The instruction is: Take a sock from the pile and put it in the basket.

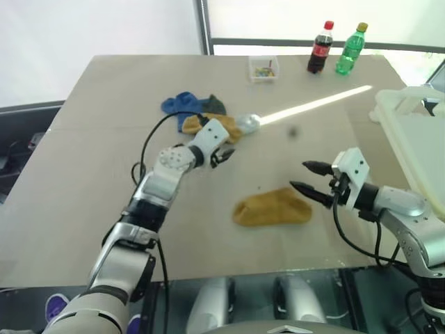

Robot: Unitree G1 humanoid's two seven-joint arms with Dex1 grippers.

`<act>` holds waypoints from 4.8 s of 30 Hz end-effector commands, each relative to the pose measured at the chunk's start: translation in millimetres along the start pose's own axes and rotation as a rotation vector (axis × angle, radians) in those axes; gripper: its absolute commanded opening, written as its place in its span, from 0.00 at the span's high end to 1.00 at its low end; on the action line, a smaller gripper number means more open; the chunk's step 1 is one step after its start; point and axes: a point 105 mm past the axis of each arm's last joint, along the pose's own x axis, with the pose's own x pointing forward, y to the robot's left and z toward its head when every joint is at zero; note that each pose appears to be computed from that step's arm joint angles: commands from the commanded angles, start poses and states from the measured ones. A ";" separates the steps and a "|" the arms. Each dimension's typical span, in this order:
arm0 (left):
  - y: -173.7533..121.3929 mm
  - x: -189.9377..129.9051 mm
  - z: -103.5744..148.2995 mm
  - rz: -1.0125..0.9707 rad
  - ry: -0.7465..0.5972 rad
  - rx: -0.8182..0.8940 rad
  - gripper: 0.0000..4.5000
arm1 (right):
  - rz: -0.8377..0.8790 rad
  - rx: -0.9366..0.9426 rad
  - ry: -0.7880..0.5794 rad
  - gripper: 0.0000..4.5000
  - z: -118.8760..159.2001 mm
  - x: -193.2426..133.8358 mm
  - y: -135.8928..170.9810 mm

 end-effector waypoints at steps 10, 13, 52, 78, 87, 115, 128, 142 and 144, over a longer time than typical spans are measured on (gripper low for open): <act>1.7 33.8 19.4 0.118 -0.021 0.117 0.48 | -0.016 -0.050 -0.032 0.31 18.7 -4.7 1.5; -0.2 34.3 17.5 0.113 -0.021 0.114 0.70 | -0.017 -0.050 -0.030 0.31 19.1 -5.3 2.0; -92.3 -45.5 54.4 -0.365 -0.083 -0.569 0.98 | 0.012 -0.046 -0.018 0.31 13.6 -0.5 4.4; -64.7 -66.0 59.0 -0.302 -0.184 -0.514 0.38 | -0.131 0.020 0.193 0.31 -13.0 2.7 -6.2; -70.4 -41.6 52.8 -0.277 -0.143 -0.475 0.38 | -0.123 0.069 0.196 0.31 -11.3 3.9 -3.6; -42.7 -19.3 6.9 -0.075 -0.064 -0.760 0.99 | -0.131 0.265 0.281 0.98 -30.7 59.5 -14.5; -82.5 -100.9 42.8 -0.432 -0.113 -0.928 0.99 | 0.174 0.170 0.244 0.98 10.6 9.7 8.2; -115.6 -120.4 26.3 -0.404 -0.020 -0.910 0.99 | 0.187 0.082 0.366 0.98 -19.4 -5.1 12.5; -113.2 -119.1 26.6 -0.369 -0.045 -0.906 0.99 | 0.172 0.075 0.362 0.98 -20.5 -3.6 9.1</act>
